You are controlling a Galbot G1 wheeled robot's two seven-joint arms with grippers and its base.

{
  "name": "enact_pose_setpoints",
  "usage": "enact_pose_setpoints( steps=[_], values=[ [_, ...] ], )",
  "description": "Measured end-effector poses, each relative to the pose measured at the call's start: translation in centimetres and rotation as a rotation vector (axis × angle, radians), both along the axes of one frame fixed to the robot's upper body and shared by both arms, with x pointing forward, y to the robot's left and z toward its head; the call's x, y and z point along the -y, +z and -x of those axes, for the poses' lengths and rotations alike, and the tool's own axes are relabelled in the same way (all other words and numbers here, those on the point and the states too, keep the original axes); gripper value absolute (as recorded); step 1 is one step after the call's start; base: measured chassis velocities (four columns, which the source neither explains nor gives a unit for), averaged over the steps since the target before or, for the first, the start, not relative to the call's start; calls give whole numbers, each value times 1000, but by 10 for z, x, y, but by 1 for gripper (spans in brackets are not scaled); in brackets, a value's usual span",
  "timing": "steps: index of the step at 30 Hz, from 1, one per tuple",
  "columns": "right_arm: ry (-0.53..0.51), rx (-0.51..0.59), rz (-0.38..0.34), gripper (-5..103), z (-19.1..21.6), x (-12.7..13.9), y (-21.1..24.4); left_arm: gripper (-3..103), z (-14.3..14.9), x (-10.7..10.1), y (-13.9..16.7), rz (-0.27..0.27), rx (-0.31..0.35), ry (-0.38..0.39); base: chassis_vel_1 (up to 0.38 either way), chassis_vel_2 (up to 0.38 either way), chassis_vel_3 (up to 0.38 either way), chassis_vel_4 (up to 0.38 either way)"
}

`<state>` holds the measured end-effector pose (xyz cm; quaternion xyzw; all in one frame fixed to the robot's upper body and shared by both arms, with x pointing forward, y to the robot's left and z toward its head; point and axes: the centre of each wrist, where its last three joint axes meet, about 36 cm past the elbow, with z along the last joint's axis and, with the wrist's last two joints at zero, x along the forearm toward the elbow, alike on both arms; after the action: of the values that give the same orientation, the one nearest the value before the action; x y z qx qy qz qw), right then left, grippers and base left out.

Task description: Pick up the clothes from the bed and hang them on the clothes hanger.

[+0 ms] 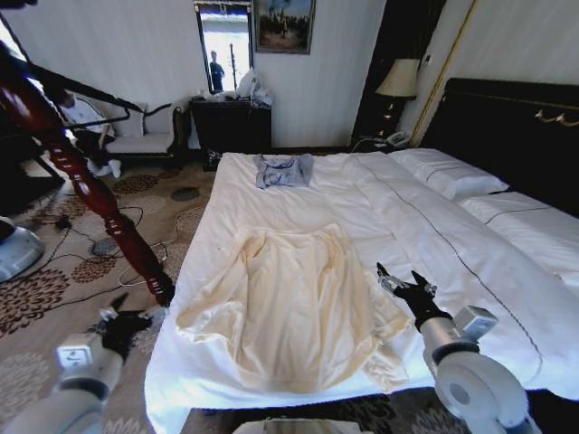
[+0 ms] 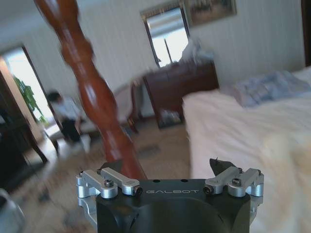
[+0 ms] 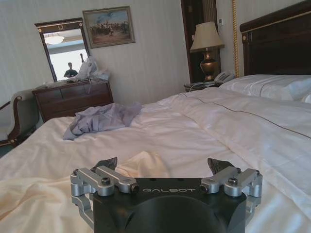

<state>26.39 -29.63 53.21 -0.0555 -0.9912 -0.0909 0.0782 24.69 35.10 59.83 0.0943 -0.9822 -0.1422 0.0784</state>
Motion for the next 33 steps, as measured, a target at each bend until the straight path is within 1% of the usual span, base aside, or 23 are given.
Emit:
enact_pose_setpoints(
  steps=[1,2,3,4,6,8,9,12,14,15,16,17,19,20,21,25,26,27,28,29,30,31,33],
  values=[
    [0,0,0,100,0,0,0,100,0,0,0,0,0,0,0,0,0,0],
    [-1,0,4,100,1,0,0,100,-4,-2,8,-4,18,-6,0,0,0,0],
    [-3,-1,8,100,2,0,-1,100,-8,-3,18,-27,45,-21,0,0,0,0],
    [-5,-1,9,100,2,-1,-2,100,-11,-3,23,-46,56,-37,0,0,0,0],
    [-6,-2,8,100,3,-2,-3,100,-13,-2,26,-55,58,-54,0,0,0,0],
    [-12,-4,5,100,4,-3,-5,100,-20,0,35,-74,74,-95,0,0,0,0],
    [-12,-4,5,100,4,-3,-5,100,-20,0,35,-74,74,-95,0,0,0,0],
    [-17,-11,11,100,6,-4,-7,100,-29,2,59,-101,113,-135,0,0,0,0],
    [-21,-11,12,100,7,-3,-7,100,-33,2,86,-137,168,-157,0,0,0,0],
    [-21,-11,12,100,7,-3,-7,100,-33,2,86,-137,168,-157,0,0,0,0],
    [-23,-10,12,100,7,-3,-7,100,-33,2,96,-149,191,-164,0,0,0,0],
    [-27,-10,12,100,7,-2,-8,100,-33,3,117,-170,237,-181,0,0,0,0],
    [-34,-12,10,100,6,-2,-10,100,-31,4,138,-203,285,-188,0,0,0,0],
    [-34,-12,10,100,6,-2,-10,100,-31,4,138,-203,285,-188,0,0,0,0],
    [-37,-14,9,100,6,-2,-11,100,-29,5,147,-225,307,-187,0,0,0,0],
    [-46,-23,11,100,3,1,-16,100,-21,7,174,-329,369,-131,0,0,0,0],
    [-46,-23,11,100,3,1,-16,100,-21,7,174,-329,369,-131,0,0,0,0],
    [-46,-24,12,100,3,1,-16,100,-20,7,176,-341,376,-122,0,0,0,0],
    [-47,-26,13,100,3,1,-17,100,-18,6,180,-375,393,-96,0,0,0,0],
    [-48,-30,14,100,2,2,-19,100,-16,5,185,-409,406,-52,0,0,0,0],
    [-48,-33,16,100,2,2,-20,100,-15,1,190,-425,406,-3,0,0,0,0],
    [-48,-33,16,100,2,2,-20,100,-15,1,190,-425,406,-3,0,0,0,0],
    [-50,-38,20,100,1,1,-23,100,-15,-13,199,-448,397,98,0,0,0,0]
  ],
)
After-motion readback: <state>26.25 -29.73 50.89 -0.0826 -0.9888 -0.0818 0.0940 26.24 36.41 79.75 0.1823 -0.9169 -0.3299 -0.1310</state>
